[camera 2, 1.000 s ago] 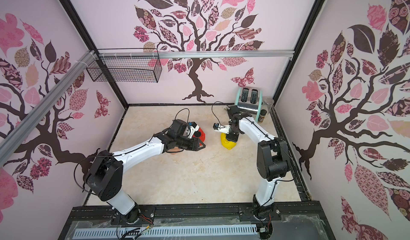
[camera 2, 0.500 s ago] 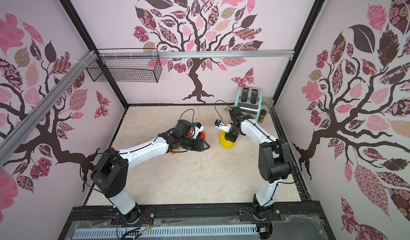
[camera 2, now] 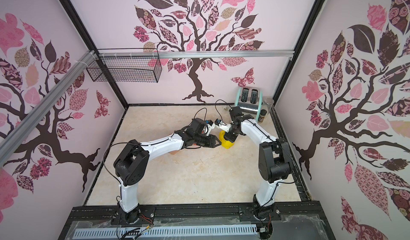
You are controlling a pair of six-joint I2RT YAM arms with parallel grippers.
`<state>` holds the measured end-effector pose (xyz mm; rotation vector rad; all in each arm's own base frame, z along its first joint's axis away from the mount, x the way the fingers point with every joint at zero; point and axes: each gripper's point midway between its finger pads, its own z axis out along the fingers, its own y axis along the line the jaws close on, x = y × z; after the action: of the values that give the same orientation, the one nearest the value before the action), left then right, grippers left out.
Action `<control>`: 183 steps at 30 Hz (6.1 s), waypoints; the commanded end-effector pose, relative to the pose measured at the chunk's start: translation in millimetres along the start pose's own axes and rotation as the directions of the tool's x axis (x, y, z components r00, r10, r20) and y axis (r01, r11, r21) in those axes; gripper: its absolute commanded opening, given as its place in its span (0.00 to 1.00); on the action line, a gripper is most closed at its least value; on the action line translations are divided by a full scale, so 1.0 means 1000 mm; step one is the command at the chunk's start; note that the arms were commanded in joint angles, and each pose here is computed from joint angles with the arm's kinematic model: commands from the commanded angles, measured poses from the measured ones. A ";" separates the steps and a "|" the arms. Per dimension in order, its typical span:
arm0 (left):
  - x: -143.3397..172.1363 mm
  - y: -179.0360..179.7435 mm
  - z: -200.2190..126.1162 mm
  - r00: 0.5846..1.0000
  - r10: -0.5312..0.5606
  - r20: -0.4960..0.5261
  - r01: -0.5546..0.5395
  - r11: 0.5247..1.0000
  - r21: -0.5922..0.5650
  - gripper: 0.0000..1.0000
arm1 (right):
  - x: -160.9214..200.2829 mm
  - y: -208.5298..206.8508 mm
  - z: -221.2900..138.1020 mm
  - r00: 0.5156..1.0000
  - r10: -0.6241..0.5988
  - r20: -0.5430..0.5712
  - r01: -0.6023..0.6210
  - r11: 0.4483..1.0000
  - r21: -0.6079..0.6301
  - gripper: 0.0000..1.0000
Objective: Close piggy banks
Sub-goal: Screw the knob on the piggy bank, then hold the piggy bank at the center of the board, then reset both arms
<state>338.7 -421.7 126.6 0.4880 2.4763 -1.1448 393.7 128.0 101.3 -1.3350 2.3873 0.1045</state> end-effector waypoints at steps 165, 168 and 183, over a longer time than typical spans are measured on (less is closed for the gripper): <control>0.003 0.054 -0.349 0.650 0.468 0.599 0.181 0.670 -0.720 0.89 | 0.072 -0.018 -0.191 0.245 0.389 0.888 -0.928 0.360 0.098 1.00; 0.027 0.081 -0.369 0.612 0.546 0.572 0.236 0.564 -0.791 0.90 | 0.098 -0.016 -0.166 0.216 0.416 0.883 -0.954 0.284 0.100 1.00; 0.085 0.191 -0.363 0.617 0.635 0.464 0.354 0.303 -0.885 0.95 | 0.165 -0.008 -0.113 0.244 0.322 0.915 -0.961 0.206 0.184 1.00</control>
<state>280.8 -24.2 173.4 -0.0789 1.7595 0.4017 281.4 -37.4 123.2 0.4202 1.7966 -0.1369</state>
